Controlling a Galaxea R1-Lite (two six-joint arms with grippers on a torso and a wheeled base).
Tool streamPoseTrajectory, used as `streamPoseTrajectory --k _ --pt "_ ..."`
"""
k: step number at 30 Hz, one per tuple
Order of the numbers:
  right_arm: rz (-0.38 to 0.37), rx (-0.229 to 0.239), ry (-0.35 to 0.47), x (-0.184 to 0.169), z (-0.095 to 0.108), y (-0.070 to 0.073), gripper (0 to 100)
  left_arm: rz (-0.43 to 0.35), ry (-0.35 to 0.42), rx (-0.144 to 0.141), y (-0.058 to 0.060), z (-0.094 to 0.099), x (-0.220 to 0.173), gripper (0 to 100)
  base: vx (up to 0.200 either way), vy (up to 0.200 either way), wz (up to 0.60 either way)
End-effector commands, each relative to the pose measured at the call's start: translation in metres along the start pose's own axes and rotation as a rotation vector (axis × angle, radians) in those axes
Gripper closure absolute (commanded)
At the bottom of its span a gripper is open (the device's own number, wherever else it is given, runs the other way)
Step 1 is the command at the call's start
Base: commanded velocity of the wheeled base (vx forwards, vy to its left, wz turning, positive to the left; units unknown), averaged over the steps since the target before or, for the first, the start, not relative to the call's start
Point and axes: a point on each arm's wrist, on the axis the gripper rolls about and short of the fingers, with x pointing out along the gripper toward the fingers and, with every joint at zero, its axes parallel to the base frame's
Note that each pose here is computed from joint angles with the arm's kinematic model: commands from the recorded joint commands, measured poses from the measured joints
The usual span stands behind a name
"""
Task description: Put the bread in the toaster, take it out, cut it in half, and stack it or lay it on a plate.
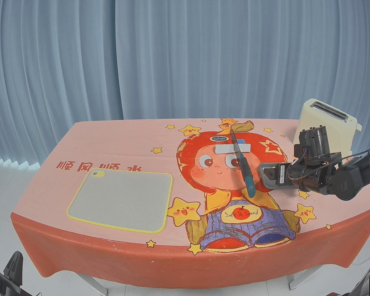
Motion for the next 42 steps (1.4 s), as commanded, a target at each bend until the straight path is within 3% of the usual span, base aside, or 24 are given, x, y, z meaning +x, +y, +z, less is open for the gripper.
streamPoseTrajectory --k 1,15,23,29,42 --pt "0.007 -0.002 -0.004 -0.002 0.000 0.002 0 0.001 0.017 0.000 0.000 -0.005 0.001 100 0.000 0.000 0.00" --pt "0.015 0.035 -0.091 -0.028 0.019 -0.007 0 0.001 0.017 0.000 0.000 -0.005 0.001 100 0.000 0.000 0.00" --pt "0.003 0.061 -0.130 -0.040 0.027 -0.022 0 0.001 0.017 0.000 0.000 -0.005 0.001 100 0.000 0.000 0.00" --pt "0.013 0.041 -0.140 -0.047 0.029 -0.029 0 0.001 0.017 0.000 0.000 -0.005 0.001 100 0.000 0.000 0.00" --pt "0.044 0.052 -0.167 -0.059 0.031 -0.033 0 0.001 0.019 0.000 0.000 -0.005 0.001 100 0.000 0.000 0.00"
